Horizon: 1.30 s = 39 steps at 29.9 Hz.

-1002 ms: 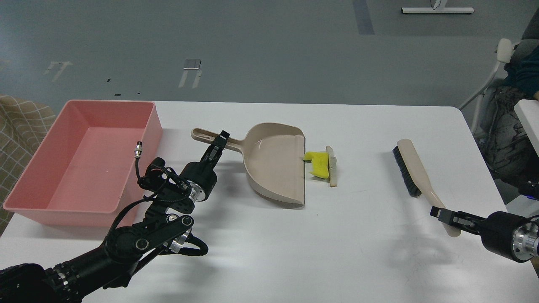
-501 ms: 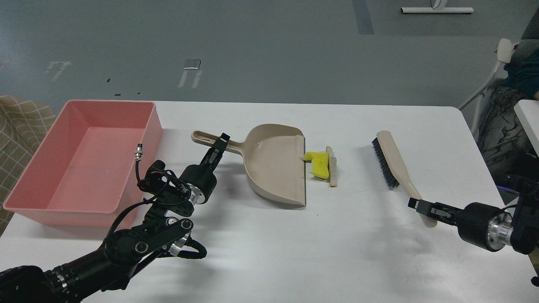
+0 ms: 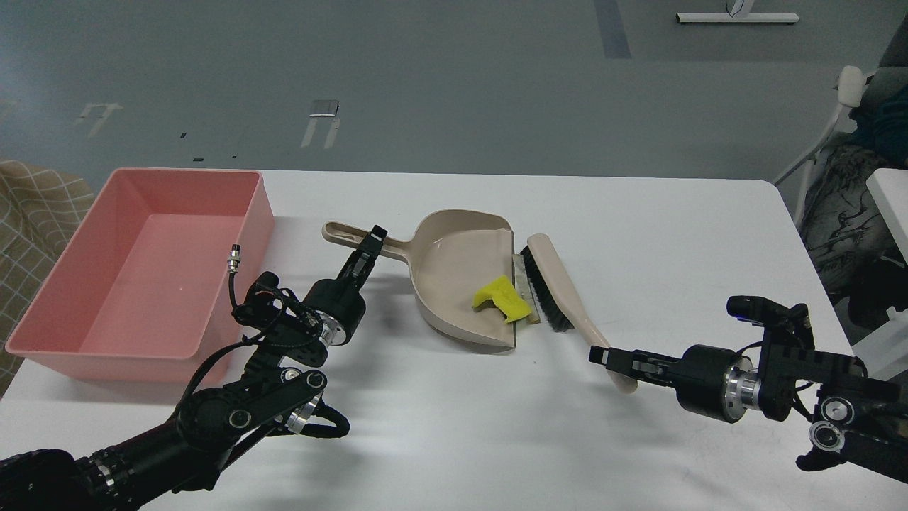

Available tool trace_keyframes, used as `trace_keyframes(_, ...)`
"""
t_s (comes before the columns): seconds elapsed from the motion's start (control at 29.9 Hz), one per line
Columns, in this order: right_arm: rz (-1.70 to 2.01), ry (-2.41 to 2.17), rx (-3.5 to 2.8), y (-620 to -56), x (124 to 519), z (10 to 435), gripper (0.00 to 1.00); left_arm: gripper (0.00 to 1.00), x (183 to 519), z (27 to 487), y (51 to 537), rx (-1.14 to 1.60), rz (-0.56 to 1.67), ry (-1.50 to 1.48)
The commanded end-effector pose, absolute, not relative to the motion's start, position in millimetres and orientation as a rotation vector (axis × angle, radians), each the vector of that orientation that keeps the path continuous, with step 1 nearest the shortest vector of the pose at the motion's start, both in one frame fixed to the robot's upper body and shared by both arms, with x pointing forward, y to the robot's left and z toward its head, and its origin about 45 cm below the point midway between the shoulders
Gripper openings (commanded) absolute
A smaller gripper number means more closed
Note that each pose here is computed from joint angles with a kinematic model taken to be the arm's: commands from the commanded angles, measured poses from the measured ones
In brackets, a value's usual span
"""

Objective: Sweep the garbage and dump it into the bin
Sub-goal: 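Sweep the yellow garbage into the dustpan with the brush, then lift the brush away and raise the dustpan toward the pink bin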

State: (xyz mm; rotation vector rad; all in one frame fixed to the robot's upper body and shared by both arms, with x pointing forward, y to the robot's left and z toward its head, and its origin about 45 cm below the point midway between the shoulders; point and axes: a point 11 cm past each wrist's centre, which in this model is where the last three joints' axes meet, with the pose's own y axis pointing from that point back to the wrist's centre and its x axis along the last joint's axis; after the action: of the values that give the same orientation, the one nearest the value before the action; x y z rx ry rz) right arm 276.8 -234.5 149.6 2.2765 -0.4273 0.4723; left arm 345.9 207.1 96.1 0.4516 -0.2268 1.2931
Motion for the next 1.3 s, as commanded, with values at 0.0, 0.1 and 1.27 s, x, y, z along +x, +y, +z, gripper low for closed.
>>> trace_keyframes(0.0, 0.483, -0.416, 2.357, -208.3, 287.7, 163.6, 0.00, 0.00, 345.5, 95.6, 208.3, 0.454, 1.294, -0.226)
trace_keyframes(0.1, 0.495, -0.409, 2.401, -189.5, 295.2, 173.2, 0.00, 0.00, 345.8, 95.8, 208.5, 0.453, 1.296, -0.226)
trace_keyframes(1.27, 0.313, -0.744, 1.977, -404.6, 275.5, 210.7, 0.00, 0.00, 369.8, 170.6, 274.5, 0.090, 1.563, 0.092)
